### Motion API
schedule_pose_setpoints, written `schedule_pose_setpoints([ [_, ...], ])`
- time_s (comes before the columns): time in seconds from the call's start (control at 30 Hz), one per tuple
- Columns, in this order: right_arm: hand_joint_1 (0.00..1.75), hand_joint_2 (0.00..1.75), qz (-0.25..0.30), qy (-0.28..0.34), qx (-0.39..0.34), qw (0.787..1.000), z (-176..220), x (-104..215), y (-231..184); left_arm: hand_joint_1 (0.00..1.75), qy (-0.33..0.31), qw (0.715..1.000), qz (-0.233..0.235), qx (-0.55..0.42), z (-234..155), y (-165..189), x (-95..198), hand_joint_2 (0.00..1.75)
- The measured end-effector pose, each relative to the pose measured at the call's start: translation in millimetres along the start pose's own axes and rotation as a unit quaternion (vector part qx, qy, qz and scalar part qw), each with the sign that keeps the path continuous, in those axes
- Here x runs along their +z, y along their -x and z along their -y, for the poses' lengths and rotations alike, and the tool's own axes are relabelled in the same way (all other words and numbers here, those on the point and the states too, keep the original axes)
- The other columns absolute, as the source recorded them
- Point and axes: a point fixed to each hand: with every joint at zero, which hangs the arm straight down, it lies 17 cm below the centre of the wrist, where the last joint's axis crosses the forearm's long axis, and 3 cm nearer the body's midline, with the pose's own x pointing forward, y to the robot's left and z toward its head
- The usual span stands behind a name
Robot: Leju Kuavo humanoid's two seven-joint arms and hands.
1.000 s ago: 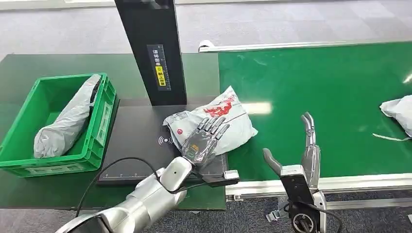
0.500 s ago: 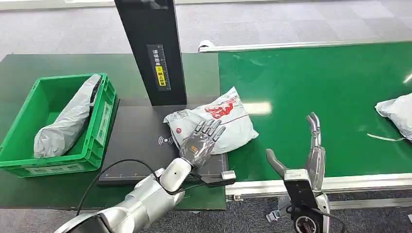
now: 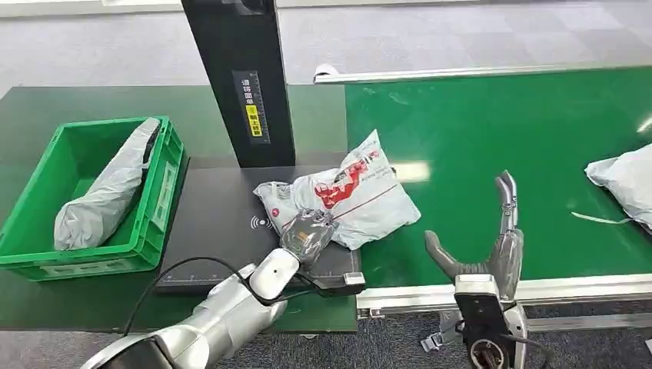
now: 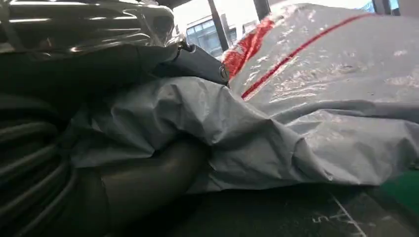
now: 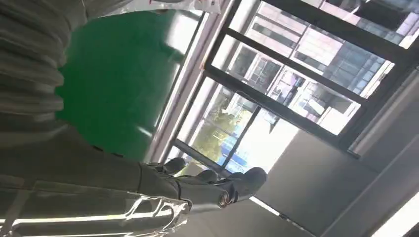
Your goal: Moved the parcel from conveyor to table for the left to box.
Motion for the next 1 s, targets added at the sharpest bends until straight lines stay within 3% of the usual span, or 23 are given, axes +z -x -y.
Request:
schedule_pose_setpoints([
  [0.17, 0.00, 1.75, 0.003, 0.008, 0.000, 1.000, 3.8, -2.4, -1.9, 1.75, -0.028, 0.999, -0.010, 0.015, -6.5, 7.3, 1.0, 1.75],
  [0.3, 0.00, 1.75, 0.003, 0.013, 0.002, 1.000, 7.3, -0.7, -2.5, 1.75, -0.113, 0.992, -0.026, 0.042, -34.4, 22.8, 3.5, 1.75],
  [0.43, 0.00, 1.75, 0.004, 0.014, 0.003, 1.000, 8.6, 0.0, -3.2, 1.75, -0.126, 0.990, -0.040, 0.054, -38.8, 35.9, 4.9, 1.75],
  [0.53, 0.00, 1.75, 0.002, 0.018, 0.008, 1.000, 11.3, 2.7, -2.5, 1.75, -0.175, 0.981, -0.047, 0.064, -69.1, 44.7, 4.7, 1.75],
  [0.63, 0.00, 1.75, -0.006, 0.022, 0.018, 1.000, 16.7, 9.2, 1.3, 1.75, -0.253, 0.963, -0.070, 0.069, -125.3, 81.3, 9.3, 1.75],
  [0.7, 0.00, 1.75, -0.014, 0.026, 0.027, 0.999, 22.4, 16.5, 5.5, 1.75, -0.300, 0.946, -0.111, 0.058, -158.0, 131.0, 22.5, 1.75],
  [0.83, 0.00, 1.75, -0.026, 0.031, 0.039, 0.998, 31.6, 26.5, 11.4, 1.75, -0.350, 0.918, -0.182, 0.041, -189.9, 211.0, 55.7, 1.75],
  [1.0, 0.00, 1.75, -0.027, 0.033, 0.042, 0.998, 34.5, 28.1, 11.6, 1.75, -0.377, 0.902, -0.210, 0.028, -208.7, 243.5, 76.6, 1.75],
])
